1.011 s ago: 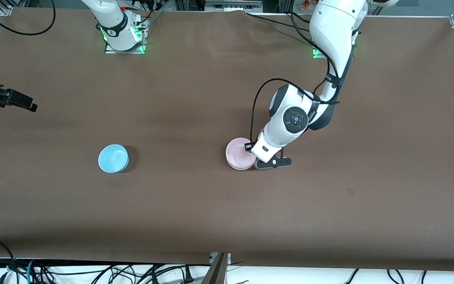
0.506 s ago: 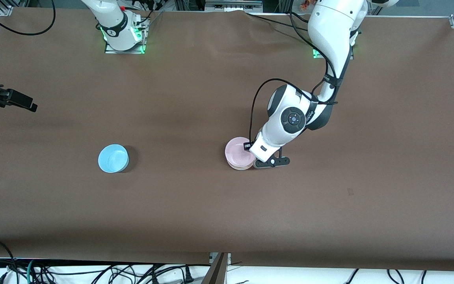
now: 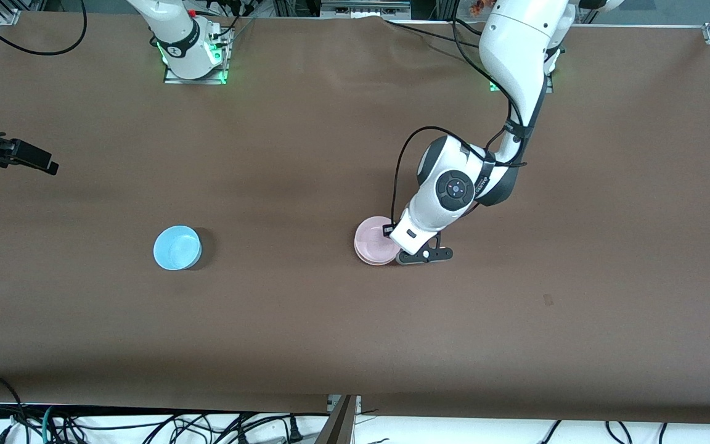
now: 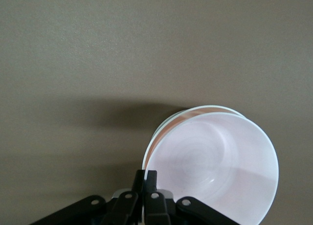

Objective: Stack pink and blue bowls on white bowl
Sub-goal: 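Lower the pink bowl into the white bowl and open the left gripper, then withdraw the left gripper while the right gripper reaches the blue bowl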

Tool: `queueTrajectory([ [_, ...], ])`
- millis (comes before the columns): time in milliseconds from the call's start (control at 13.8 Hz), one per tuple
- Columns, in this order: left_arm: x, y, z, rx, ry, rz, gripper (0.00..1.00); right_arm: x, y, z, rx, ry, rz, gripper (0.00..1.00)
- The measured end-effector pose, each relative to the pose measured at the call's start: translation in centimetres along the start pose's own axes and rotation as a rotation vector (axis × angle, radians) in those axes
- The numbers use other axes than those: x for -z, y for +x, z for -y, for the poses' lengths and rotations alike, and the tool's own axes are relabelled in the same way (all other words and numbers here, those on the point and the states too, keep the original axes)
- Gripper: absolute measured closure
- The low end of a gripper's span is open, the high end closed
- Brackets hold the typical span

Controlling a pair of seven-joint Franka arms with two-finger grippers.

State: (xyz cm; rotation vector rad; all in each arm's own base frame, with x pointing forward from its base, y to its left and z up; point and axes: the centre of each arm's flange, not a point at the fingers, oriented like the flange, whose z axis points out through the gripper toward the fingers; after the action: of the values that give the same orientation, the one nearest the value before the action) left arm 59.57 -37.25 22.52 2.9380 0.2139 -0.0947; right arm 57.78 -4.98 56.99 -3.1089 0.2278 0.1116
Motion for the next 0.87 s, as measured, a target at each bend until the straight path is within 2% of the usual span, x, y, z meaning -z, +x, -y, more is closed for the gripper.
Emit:
queueTrajectory([
  [217,-0.5,0.0,0.2,0.003,0.005,0.004,0.97,0.0,0.0,0.0,0.000,0.000,0.000,0.00],
  [289,-0.5,0.1,0.2,0.005,0.005,0.003,0.92,0.0,0.0,0.0,0.000,0.000,0.000,0.00],
  [433,-0.5,0.2,0.3,0.007,0.005,0.001,0.75,0.0,0.0,0.0,0.000,0.000,0.000,0.00],
  [867,2.4,1.5,0.4,0.019,-0.012,-0.013,0.15,-0.1,0.0,0.1,0.001,0.001,0.002,0.00],
])
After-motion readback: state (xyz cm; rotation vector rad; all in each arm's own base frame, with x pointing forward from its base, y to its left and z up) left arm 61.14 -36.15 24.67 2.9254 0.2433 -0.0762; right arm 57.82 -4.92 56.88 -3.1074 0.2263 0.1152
